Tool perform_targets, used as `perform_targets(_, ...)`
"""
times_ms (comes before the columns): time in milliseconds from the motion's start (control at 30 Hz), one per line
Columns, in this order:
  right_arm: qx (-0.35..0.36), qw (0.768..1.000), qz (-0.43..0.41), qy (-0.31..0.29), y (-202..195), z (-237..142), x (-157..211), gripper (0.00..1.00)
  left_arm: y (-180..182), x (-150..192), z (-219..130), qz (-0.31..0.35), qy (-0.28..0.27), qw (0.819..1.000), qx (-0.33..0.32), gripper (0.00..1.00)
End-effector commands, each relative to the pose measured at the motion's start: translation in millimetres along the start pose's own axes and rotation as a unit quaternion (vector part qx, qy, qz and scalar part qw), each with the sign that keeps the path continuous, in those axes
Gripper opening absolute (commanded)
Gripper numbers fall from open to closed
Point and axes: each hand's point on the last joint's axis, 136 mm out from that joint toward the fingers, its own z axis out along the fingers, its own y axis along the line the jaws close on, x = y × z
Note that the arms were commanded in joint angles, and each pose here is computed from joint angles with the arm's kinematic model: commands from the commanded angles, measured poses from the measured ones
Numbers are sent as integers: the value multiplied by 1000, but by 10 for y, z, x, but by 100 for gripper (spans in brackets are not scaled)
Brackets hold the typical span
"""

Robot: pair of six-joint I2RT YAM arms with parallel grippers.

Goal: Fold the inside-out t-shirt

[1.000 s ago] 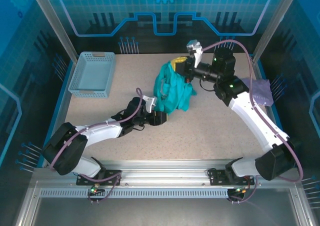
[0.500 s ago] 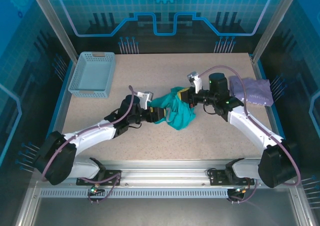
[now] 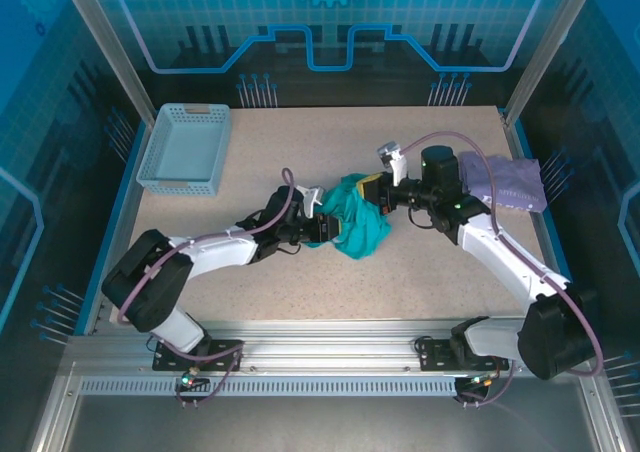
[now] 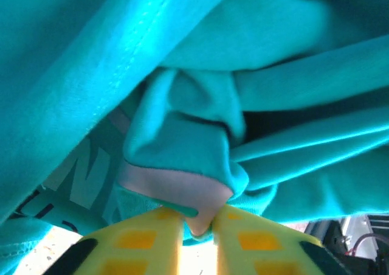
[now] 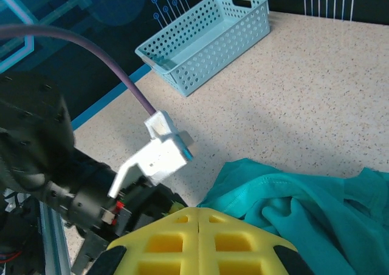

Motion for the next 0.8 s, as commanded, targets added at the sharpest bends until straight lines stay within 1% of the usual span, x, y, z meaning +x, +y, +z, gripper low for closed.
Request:
perform_targets(0,-5,997,-15,-75,129,-313,-592,0,-1,-277,-36,-11,-48,998,29,2)
perform_targets(33,-7,995,-17,-93,162,-401,-744,0,60,-319,-80,-21,-58,998,30,0)
perform_targets(100,-21,991,-26,-127,298,-582,-1032,0,204,-445,-244,-41,-92,995,28,0)
perform_targets(167,-32,989,-37,-140,428,-690,-1158,0,348,-516,-401,-46,-122,991,8,0)
perform_targets(200,-32,989,-39,-138,442,-708,-1139,0,423,-520,-466,-47,-132,990,-9,0)
perform_targets(233,-28,990,-37,-133,426,-698,-1083,0,468,-504,-508,-44,-138,989,-21,0)
perform_targets(333,-11,995,-13,-99,226,-561,-701,0,571,-393,-555,-37,-136,989,-41,0)
perform_targets(400,-8,997,11,-74,101,-461,-419,0,644,-278,-546,-29,-122,991,-51,0)
perform_targets(467,-1,998,21,-54,24,-403,-211,0,735,-163,-560,-21,-110,991,-70,0)
perform_targets(500,7,999,32,-39,-36,-368,-39,0,783,-117,-586,-17,-109,991,-80,0)
perform_targets(667,38,997,64,6,-195,-334,427,0,986,55,-748,0,-105,985,-136,0)
perform_targets(700,41,997,69,12,-207,-335,501,0,972,63,-774,11,-103,985,-141,2)
perform_targets(767,41,996,77,18,-209,-335,589,0,918,90,-811,37,-97,983,-153,18)
